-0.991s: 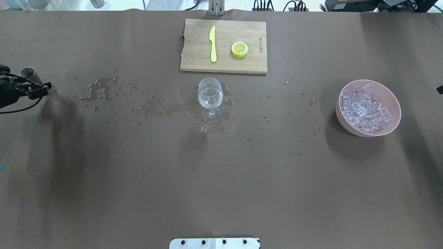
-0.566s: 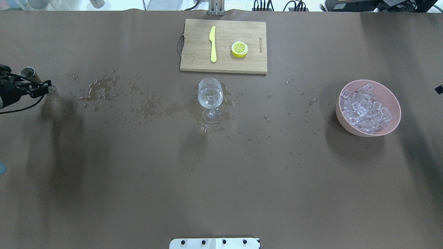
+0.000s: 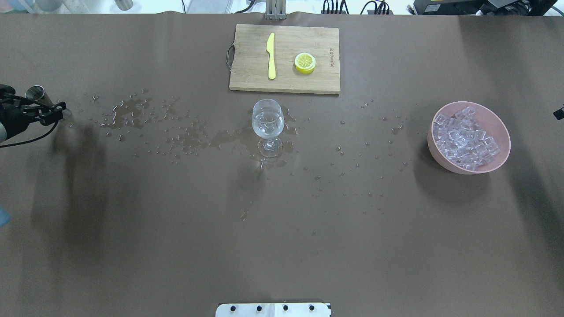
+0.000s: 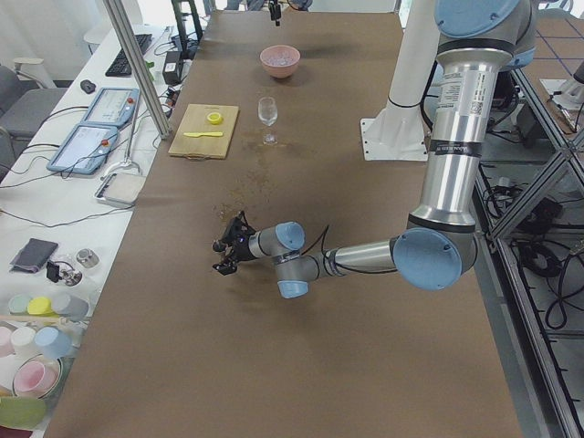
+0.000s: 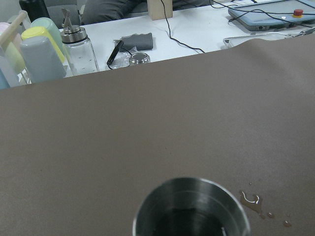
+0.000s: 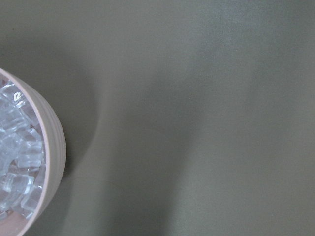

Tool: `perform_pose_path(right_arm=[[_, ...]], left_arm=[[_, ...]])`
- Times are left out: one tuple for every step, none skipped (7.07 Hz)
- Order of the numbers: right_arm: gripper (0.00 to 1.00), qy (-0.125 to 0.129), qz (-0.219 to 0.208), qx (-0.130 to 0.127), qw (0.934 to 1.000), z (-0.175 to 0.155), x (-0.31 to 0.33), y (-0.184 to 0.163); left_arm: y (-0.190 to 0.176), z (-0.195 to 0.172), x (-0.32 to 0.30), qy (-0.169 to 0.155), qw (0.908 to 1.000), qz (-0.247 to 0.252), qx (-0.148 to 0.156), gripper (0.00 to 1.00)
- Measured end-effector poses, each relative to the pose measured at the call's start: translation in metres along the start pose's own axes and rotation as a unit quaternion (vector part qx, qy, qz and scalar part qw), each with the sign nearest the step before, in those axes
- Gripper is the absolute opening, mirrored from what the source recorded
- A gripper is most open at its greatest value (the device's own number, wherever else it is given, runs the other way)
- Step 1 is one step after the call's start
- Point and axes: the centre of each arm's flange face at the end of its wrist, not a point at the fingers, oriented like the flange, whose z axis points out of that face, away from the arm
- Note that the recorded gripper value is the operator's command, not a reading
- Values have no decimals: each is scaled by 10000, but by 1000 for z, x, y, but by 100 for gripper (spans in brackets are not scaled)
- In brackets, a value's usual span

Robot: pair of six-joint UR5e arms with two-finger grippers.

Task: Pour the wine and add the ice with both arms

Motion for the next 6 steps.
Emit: perform_pose_path(right_arm=[[100,0,-4,0,10000,0,0,0],[100,-1,-5,-2,10000,0,-1,0],[100,-3,-7,0,10000,0,-1,0],[100,-11,-9,5,10000,0,-1,0],[100,-23,-9,9,10000,-1,-1,0],[100,-32,-10,12,10000,-1,-2,0]], left_arm=[[0,0,0,2,10000,-34,-1,12],[0,0,1,3,9999,-106,3,0],[-1,0,2,13,9998,-207,14,0],[-3,0,4,38,9995,-310,21,0],[-5,-1,7,75,9994,-342,29,0],[-12,-3,13,162,9993,-341,83,0]])
